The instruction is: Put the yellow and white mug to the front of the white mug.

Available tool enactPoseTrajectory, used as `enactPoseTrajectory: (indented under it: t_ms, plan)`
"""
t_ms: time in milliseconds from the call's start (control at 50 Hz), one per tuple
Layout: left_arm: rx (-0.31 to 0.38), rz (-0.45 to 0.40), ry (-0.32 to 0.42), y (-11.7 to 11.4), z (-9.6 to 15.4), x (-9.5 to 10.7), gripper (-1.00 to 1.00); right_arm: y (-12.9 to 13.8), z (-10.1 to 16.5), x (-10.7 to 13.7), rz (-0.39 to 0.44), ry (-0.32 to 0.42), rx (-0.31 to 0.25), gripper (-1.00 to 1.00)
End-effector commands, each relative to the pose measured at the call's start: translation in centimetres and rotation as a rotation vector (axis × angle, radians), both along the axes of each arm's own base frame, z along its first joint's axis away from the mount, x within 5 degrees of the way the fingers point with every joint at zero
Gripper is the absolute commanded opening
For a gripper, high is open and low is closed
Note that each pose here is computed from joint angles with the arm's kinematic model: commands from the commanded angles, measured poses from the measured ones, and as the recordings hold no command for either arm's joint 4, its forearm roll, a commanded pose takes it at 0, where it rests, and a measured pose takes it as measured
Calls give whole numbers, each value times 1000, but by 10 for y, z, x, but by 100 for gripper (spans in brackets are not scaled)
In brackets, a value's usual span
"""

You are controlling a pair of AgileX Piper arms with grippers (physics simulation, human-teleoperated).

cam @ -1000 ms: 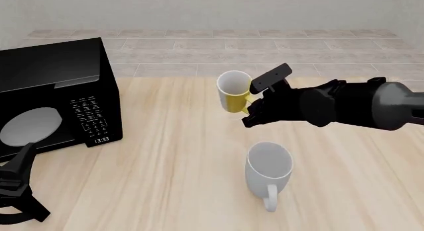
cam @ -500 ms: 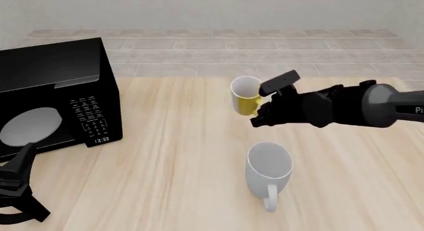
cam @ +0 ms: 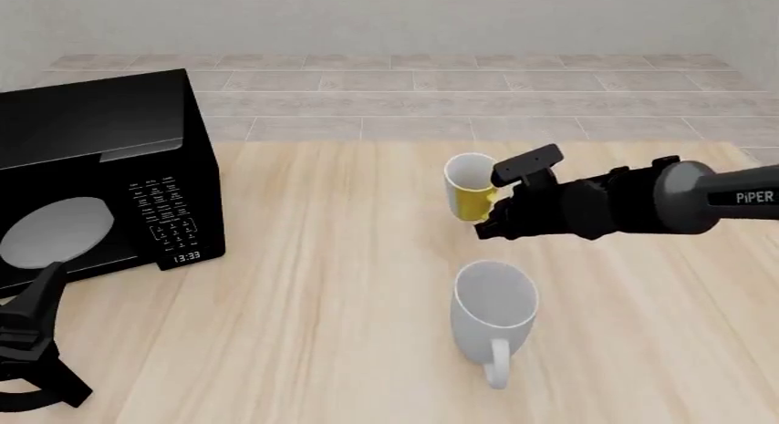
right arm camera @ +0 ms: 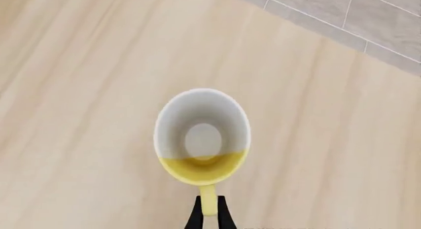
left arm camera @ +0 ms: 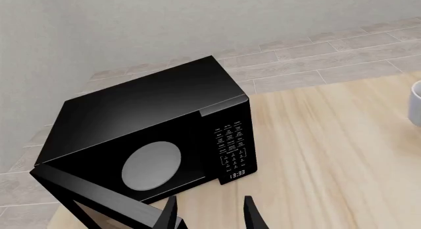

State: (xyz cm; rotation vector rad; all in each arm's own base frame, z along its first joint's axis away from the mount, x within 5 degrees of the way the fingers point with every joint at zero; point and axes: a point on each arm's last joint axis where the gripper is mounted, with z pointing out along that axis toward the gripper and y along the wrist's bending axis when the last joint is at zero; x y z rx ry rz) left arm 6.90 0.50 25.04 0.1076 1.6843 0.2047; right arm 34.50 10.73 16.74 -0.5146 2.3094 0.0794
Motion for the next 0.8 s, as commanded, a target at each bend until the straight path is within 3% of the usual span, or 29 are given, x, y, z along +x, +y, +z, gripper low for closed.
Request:
enactPoseTrajectory:
  t_ms: [20, 800]
  plan:
    - [0, 0, 0, 0, 0, 0, 100, -8, -6, 3, -29, 11, 2, -100]
    - [0, 0, 0, 0, 0, 0, 100, -9, -30, 5, -43, 64, -5, -100]
